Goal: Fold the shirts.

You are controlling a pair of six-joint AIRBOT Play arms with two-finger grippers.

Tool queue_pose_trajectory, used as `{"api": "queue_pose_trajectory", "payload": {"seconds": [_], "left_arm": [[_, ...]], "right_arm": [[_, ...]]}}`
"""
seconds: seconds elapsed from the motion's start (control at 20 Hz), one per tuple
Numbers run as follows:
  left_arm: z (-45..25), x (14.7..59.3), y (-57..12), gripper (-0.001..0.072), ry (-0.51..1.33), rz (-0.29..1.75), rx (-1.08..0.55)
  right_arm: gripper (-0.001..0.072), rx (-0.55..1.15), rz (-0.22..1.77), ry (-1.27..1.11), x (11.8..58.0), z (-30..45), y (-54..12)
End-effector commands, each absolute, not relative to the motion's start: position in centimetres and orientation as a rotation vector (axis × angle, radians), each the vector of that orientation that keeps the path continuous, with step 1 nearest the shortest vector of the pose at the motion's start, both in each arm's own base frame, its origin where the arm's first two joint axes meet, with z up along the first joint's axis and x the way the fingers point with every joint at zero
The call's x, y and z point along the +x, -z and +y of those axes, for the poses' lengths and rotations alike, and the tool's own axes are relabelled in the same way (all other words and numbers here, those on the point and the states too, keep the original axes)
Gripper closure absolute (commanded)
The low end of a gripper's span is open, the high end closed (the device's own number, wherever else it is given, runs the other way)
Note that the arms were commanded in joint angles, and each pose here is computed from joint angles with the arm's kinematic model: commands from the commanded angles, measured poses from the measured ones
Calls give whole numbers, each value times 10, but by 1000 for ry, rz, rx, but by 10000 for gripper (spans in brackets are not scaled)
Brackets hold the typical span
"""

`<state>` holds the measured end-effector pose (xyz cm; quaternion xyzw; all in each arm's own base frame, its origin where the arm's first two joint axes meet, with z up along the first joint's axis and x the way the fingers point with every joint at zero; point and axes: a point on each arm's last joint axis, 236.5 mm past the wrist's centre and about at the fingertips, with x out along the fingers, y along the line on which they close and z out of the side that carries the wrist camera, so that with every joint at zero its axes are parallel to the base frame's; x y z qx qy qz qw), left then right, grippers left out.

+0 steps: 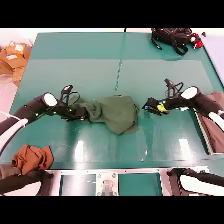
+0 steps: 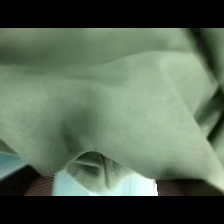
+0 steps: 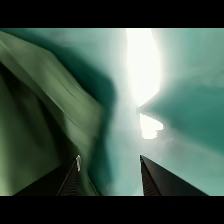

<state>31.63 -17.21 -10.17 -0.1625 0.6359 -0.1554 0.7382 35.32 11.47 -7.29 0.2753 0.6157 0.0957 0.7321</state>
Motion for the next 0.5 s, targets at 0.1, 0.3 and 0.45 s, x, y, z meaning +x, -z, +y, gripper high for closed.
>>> {"api": "queue_pose_trajectory", "payload": {"seconds": [0.1,0.3,0.45], "left_arm": [[-178,316,108,665,402,1408,-316],[-166,335,77,680,439,1386,-147],[-133,361,20,680,370,1309,43]], "right_arm": [[314,772,1393,-334,372,160,98],[698,739,1412,-393,371,168,97],[698,752,1374,-471,384,156,52]]}}
